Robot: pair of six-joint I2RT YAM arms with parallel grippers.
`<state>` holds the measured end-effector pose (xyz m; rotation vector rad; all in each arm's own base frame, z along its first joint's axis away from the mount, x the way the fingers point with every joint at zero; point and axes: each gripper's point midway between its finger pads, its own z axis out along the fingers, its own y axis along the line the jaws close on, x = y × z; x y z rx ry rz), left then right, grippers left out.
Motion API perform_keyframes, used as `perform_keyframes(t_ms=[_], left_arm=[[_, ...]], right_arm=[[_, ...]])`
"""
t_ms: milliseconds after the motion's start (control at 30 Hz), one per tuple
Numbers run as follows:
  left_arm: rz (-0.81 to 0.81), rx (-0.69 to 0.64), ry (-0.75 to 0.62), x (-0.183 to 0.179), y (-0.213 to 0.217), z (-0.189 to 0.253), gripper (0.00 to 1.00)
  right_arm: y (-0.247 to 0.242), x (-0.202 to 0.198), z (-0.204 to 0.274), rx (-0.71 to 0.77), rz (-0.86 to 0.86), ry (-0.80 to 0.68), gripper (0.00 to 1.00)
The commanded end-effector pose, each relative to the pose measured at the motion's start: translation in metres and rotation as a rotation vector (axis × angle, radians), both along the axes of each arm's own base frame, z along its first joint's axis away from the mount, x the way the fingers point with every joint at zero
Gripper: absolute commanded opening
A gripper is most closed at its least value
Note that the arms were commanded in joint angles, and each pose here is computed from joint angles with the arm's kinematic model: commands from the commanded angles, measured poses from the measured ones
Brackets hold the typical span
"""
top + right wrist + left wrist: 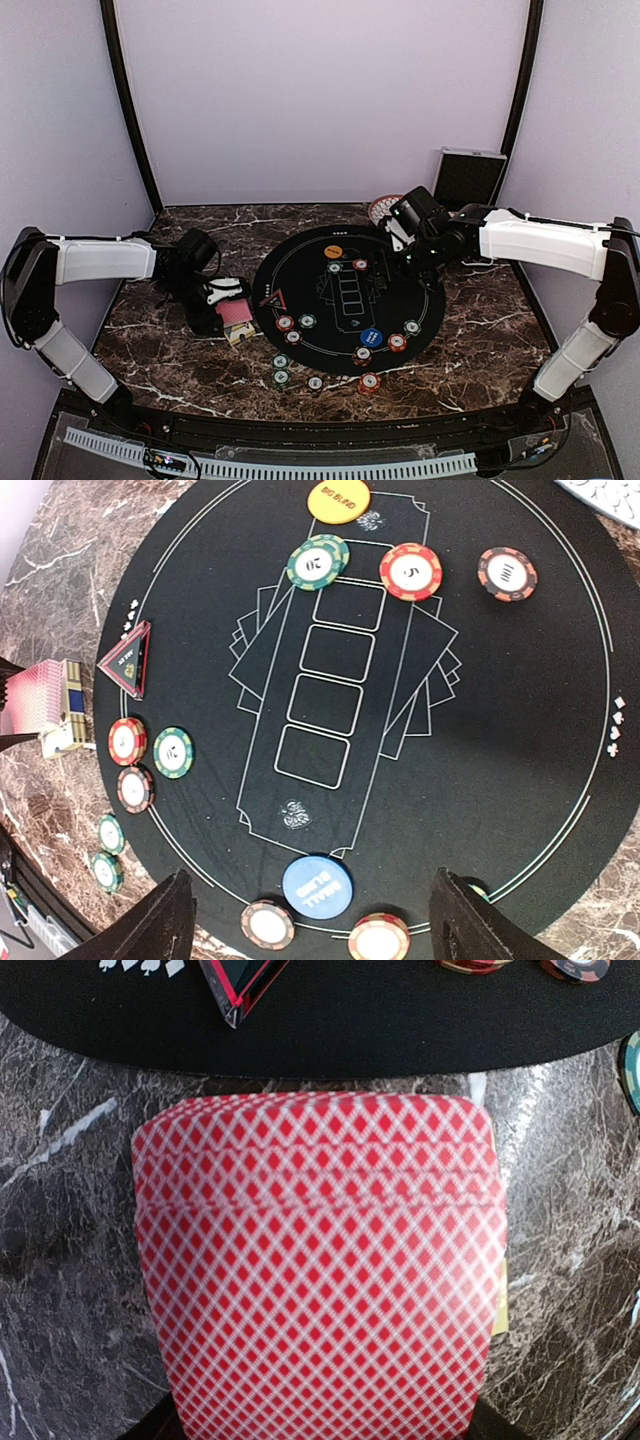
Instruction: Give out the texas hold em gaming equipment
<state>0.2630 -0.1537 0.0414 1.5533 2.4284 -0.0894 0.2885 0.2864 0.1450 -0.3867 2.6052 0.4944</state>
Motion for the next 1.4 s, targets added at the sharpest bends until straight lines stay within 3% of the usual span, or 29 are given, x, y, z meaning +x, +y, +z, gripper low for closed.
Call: perform_keyframes(t_ms=[0,167,400,633,933,1367], left_arm=[[-0.009,-0.057,-0.023,0.002,-0.01,0.026,0.0],[-0.007,-0.085,-0.01,0.001,-0.015,0.044,0.0],[-0.017,-0.126,-0.007,-0.001,-0.022,0.067,0.0],[-0.045,-0.145,-0.007,-0.002,-0.031,0.085,0.0],[-0.114,-0.159,-0.018,-0.002,-0.047,0.103,0.0],[-0.165,-0.178,-0.041,0.0,-0.061,0.118,0.0]], right_arm=[[0.016,0.002,0.009,0.067,0.021,-0.012,0.8],[0.038,-0.002,0.014,0.165,0.065,0.032,0.83],[0.093,-0.008,0.022,0.421,0.158,0.154,0.92],[0.146,-0.012,0.035,0.639,0.255,0.27,0.94],[0.193,-0.021,0.036,0.77,0.338,0.371,0.94],[0.214,-0.03,0.037,0.868,0.396,0.444,0.92]])
